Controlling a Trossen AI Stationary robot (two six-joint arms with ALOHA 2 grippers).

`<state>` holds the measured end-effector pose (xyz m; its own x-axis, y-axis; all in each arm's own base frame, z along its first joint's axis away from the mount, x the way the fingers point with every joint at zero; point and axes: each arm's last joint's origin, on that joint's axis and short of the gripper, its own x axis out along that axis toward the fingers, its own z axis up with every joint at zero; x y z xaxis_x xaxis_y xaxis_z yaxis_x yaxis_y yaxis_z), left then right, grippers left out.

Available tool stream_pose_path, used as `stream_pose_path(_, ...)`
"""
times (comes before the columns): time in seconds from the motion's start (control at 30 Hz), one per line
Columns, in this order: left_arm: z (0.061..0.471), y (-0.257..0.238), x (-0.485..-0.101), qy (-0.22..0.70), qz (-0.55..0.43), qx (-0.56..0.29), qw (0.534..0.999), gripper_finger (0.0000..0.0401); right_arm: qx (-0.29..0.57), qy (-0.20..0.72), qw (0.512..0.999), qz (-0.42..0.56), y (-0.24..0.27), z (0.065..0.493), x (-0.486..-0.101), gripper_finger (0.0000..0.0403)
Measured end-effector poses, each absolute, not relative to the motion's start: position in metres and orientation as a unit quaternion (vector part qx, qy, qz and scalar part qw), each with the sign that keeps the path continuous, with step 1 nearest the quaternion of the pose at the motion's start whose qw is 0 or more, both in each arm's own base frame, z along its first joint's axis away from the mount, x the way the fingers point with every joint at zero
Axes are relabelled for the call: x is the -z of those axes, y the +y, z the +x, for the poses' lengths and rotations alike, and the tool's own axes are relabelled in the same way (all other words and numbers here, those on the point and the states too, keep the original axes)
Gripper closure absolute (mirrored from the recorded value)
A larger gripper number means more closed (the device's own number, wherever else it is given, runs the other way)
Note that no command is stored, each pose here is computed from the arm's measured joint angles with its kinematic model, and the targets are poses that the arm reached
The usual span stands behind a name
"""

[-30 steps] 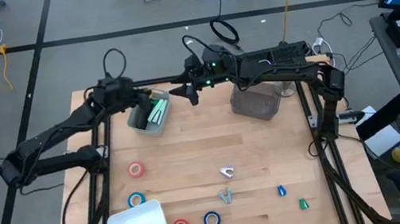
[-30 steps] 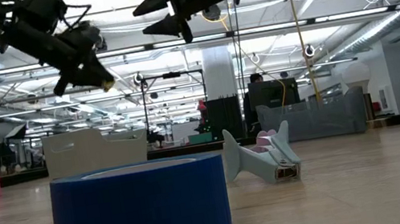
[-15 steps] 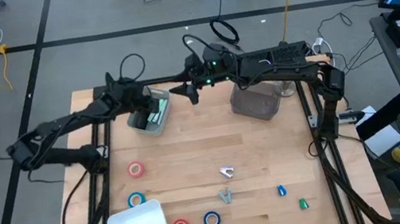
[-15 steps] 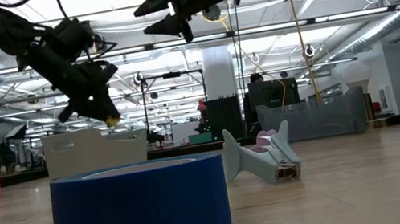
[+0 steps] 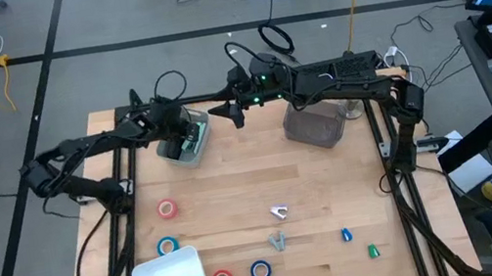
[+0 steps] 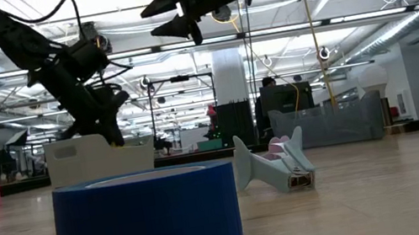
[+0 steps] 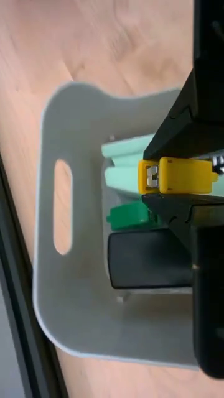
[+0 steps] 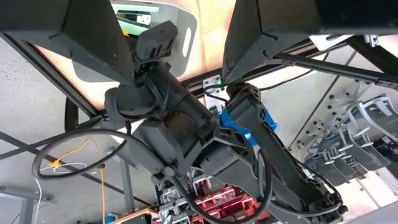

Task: Pick and place Stapler, Stapler remover, tape
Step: Put the yellow stapler into the gray bin

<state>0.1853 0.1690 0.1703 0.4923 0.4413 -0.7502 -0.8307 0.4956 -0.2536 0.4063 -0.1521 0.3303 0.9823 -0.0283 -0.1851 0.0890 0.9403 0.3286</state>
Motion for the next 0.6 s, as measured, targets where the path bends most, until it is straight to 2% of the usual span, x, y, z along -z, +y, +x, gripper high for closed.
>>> stream_pose_path(0.43, 0.1852, 0.1727, -0.1654, 0.316, -0.298, -0.430, 0.791, 0.0319, 0.030, 0.089, 0.981, 0.171, -0.1521, 0.4062, -0.3304, 0.0164)
stream_pose_path(0.6, 0.1852, 0.1727, -0.1654, 0.320, -0.290, -0.427, 0.794, 0.0298, 0.030, 0.089, 0.981, 0.172, -0.1521, 0.4062, -0.3304, 0.0162)
